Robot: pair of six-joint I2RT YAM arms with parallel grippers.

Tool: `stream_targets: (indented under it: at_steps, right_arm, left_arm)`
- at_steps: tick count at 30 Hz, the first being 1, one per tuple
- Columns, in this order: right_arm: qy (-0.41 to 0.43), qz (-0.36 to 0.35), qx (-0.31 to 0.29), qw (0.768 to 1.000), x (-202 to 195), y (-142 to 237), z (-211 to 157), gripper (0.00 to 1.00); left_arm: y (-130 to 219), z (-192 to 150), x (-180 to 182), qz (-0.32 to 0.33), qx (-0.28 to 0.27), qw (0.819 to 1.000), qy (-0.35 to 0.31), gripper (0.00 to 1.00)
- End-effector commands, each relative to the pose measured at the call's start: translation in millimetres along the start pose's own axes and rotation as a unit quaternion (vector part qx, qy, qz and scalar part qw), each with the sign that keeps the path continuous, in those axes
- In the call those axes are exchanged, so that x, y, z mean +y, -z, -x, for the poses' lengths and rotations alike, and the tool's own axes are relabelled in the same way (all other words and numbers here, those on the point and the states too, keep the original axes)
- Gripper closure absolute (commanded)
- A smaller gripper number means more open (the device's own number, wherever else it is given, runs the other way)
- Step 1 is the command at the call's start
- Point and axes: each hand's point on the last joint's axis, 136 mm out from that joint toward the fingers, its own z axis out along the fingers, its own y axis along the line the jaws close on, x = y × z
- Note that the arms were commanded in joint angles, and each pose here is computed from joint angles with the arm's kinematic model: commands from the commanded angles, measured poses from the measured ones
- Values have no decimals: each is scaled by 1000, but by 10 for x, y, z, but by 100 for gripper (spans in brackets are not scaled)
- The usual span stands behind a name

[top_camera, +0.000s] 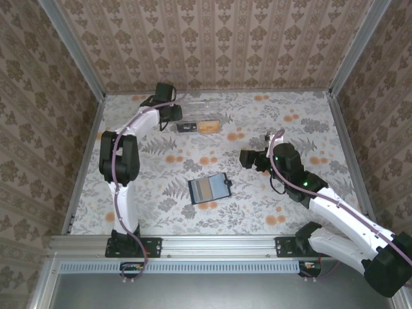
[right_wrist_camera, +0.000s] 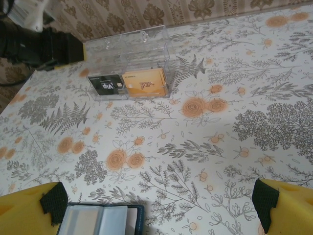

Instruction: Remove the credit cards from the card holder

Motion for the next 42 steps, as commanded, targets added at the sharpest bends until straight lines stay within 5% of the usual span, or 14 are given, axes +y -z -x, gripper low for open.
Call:
stream_targets:
  at_steps: [1, 40, 42]
  right_arm:
    - [-10, -4, -7, 1000, -22, -16, 10, 0]
    - [-12, -8, 4, 1000, -35, -92, -41, 0]
    - [-13, -8, 4, 1000, -39, -91, -46, 0]
  left_arm:
    - [153, 243, -22, 0, -24, 1000, -12, 60]
    - [-414, 208, 125, 14, 24, 999, -21, 68]
    - [-413, 188, 123, 13, 28, 999, -21, 74]
